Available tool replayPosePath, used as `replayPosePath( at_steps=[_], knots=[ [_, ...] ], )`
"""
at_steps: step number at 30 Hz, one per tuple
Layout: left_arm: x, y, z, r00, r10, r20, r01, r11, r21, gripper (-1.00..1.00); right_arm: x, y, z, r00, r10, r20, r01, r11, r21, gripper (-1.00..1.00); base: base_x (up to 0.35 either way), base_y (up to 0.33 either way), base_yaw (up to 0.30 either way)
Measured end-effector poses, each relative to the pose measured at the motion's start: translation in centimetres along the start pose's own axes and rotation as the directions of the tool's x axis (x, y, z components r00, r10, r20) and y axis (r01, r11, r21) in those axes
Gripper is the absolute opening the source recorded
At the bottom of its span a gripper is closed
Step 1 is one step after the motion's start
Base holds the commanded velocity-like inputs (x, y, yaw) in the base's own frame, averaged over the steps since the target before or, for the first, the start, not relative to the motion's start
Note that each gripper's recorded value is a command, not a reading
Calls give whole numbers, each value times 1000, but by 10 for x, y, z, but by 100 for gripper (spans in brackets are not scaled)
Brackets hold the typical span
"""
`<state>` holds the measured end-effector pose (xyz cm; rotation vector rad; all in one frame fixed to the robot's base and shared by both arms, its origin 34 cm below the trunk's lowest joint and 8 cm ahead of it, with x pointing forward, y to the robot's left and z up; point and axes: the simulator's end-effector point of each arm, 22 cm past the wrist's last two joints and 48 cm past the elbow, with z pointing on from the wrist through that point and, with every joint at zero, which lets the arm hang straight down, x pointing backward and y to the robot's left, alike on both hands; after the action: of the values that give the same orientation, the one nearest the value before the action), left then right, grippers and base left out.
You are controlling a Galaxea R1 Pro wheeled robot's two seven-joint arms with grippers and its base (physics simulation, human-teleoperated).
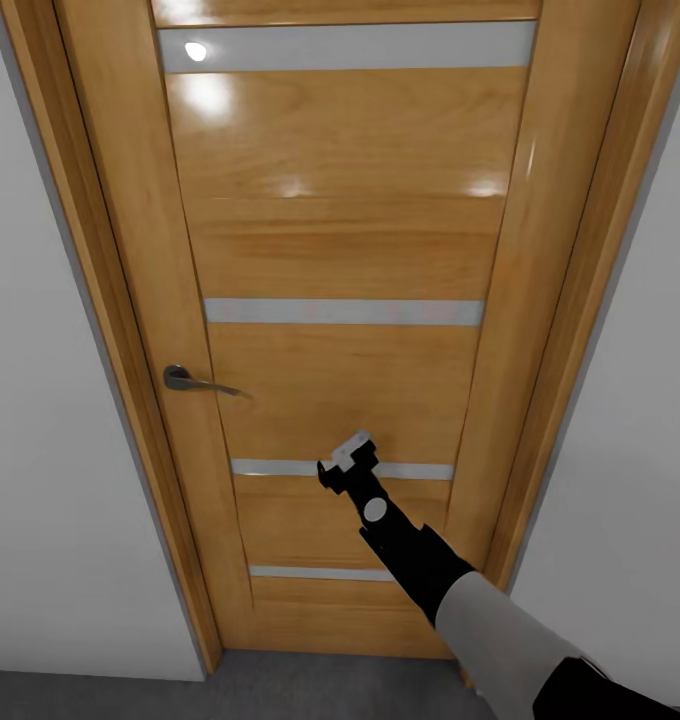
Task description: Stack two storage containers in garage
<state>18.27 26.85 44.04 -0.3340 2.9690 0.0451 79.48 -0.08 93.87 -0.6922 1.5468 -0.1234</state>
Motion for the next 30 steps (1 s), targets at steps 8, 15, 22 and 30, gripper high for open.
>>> replayPosePath(
  at_steps=[8,15,22,30],
  knots=[
    [0,-1,0,1000,-4,1,4,1000,1,100,-5,15,-2,999,-51,15,51,999,-13,100,0,0,0],
    [0,1,0,1000,-4,0,4,1000,-1,100,-7,18,-3,998,-57,24,57,998,-20,100,90,0,0],
    [0,1,0,1000,-4,0,4,1000,-2,100,-13,22,-4,997,-57,52,59,998,-31,100,297,0,0],
    [0,1,0,1000,-4,0,4,1000,-2,100,-14,25,-4,997,-60,57,62,997,-39,100,317,0,0]
  ],
)
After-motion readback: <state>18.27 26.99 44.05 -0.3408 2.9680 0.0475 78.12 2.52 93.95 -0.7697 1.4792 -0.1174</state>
